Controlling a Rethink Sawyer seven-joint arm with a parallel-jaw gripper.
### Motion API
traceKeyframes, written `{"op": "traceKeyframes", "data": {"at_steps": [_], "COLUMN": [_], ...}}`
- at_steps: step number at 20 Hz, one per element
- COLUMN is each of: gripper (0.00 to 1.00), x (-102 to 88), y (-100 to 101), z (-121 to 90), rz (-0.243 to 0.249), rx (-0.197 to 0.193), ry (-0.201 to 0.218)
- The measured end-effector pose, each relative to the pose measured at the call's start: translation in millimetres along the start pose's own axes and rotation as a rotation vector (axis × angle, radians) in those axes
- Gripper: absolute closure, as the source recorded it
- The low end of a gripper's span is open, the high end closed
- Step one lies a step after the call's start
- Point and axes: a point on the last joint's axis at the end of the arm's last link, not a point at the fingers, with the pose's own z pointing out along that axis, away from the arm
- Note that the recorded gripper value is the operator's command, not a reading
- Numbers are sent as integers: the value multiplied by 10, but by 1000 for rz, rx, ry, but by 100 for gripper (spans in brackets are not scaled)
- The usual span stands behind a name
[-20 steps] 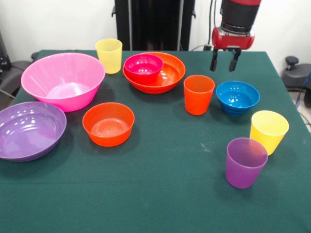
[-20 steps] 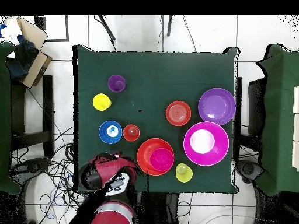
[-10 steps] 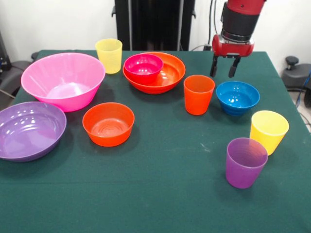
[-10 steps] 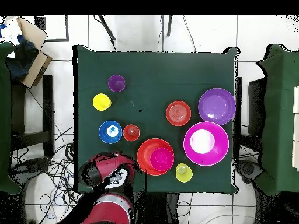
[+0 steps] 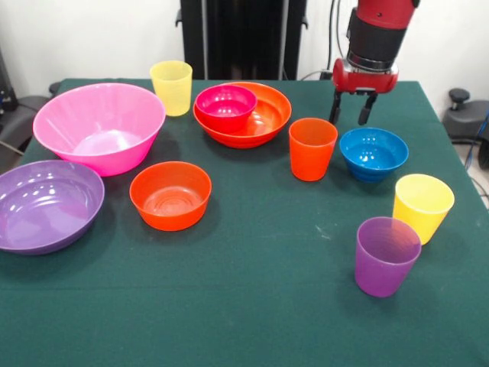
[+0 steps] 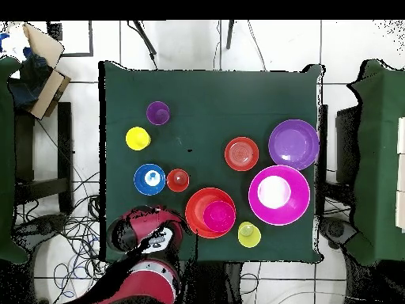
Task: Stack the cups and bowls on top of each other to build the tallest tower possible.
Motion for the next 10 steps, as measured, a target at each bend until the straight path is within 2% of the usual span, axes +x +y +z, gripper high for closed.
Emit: {"op": "traceKeyframes", "data": {"at_steps": [10], "gripper": [0], "x": [-33], "y": [197], "z": [-32], "rz": [7], "rx": [-2], "ry": [-12]}}
